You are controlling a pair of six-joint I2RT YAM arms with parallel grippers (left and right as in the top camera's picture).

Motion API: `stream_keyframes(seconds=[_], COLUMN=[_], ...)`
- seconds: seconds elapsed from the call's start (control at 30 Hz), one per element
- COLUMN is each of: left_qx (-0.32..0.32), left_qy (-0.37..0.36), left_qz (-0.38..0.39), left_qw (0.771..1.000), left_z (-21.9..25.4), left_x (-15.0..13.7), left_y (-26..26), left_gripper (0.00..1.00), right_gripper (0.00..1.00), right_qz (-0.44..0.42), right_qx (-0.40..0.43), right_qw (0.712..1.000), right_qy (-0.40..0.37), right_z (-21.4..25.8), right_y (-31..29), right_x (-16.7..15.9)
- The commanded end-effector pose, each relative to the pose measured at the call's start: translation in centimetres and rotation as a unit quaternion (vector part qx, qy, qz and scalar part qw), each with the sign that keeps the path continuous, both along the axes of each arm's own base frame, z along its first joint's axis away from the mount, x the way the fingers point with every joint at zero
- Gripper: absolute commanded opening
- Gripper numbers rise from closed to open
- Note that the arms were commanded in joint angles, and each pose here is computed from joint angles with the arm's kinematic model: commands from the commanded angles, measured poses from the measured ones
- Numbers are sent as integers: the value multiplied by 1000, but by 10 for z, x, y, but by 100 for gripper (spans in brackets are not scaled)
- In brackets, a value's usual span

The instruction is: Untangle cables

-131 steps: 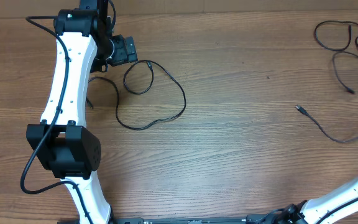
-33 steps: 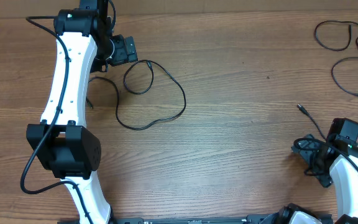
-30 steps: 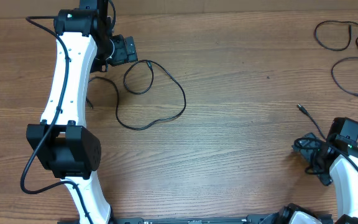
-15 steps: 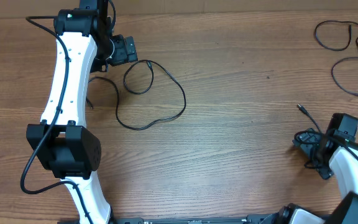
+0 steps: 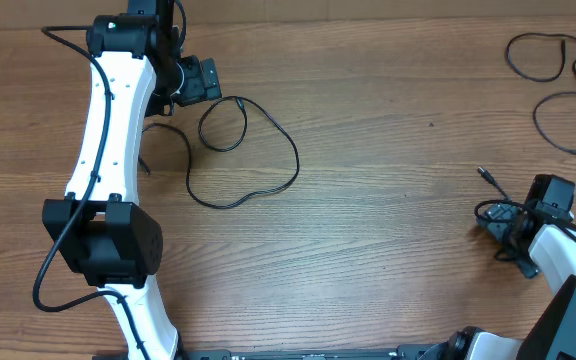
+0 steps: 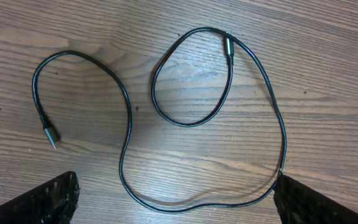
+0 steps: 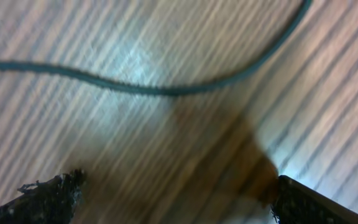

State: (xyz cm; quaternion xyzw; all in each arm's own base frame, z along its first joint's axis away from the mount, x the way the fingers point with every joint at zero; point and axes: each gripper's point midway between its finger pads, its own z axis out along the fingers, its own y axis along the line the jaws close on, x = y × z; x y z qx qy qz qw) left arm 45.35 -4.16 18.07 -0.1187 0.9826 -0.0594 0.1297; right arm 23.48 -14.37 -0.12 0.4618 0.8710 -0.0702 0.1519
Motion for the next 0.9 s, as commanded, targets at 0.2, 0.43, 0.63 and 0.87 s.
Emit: stream_keyframes(seconds=[0.2,0.43,0.63,0.87], left_qx=[-4,-4,-4,-4], left_qy=[-15,-15,-15,-15], left_qz=[3,3,3,3], left_qw=[1000,1000,1000,1000], left_z=[11,11,11,11], left_x=[2,2,2,2], left_y=[-4,-4,-4,-4], left_gripper=[100,99,100,100], right_gripper=[100,100,100,100], right_qz=[11,-19,-16,-9], right_qx=[-7,-11,-13,-24], right_qw=[1000,1000,1000,999], right_qy=[-14,-16,-3,-25], right_z=[-8,-13,-22,-19], right_y=[-6,-31,-42,-48], right_x=[6,-3,-11,0])
